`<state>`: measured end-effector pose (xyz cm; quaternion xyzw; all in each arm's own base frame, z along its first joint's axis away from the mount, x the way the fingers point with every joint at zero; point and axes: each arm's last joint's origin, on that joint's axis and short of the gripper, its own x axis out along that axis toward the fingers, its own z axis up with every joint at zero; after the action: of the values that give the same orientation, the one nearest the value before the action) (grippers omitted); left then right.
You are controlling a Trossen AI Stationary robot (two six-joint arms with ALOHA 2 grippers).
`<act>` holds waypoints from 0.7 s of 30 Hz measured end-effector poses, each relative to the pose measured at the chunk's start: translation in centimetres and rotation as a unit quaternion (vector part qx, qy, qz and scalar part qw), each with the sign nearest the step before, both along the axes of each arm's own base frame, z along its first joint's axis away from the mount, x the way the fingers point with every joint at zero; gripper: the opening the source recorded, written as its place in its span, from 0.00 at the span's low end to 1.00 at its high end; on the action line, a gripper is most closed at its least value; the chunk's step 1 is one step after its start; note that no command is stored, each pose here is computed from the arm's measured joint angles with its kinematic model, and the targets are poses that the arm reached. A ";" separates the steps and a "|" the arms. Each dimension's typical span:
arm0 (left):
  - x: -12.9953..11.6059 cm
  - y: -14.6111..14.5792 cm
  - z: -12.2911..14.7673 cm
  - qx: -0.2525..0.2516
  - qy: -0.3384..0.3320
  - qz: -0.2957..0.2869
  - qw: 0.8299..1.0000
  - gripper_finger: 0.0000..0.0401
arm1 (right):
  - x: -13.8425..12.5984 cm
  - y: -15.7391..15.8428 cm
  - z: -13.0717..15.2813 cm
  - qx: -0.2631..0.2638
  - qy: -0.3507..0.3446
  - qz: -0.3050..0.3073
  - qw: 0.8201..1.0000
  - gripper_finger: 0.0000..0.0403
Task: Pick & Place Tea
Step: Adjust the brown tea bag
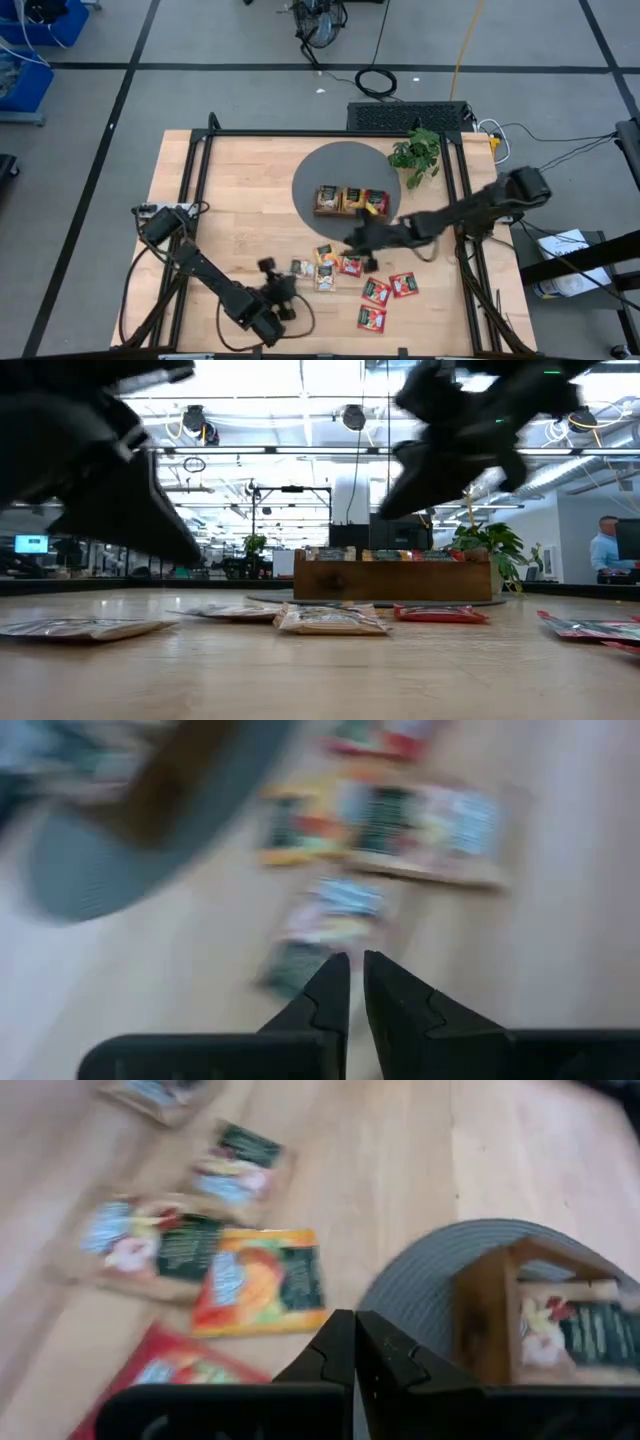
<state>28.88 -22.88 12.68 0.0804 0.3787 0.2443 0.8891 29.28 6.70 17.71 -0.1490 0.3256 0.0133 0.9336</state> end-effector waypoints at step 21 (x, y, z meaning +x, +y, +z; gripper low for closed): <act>6.1 14.0 4.2 -0.060 0.003 0.178 0.982 0.10 | -13.7 -2.2 -7.2 0.112 -0.080 -0.117 0.984 0.00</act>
<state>34.98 -8.91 16.84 -0.0409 0.4037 0.3754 0.8333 15.60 4.47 10.54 -0.0053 0.2617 -0.0713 0.9625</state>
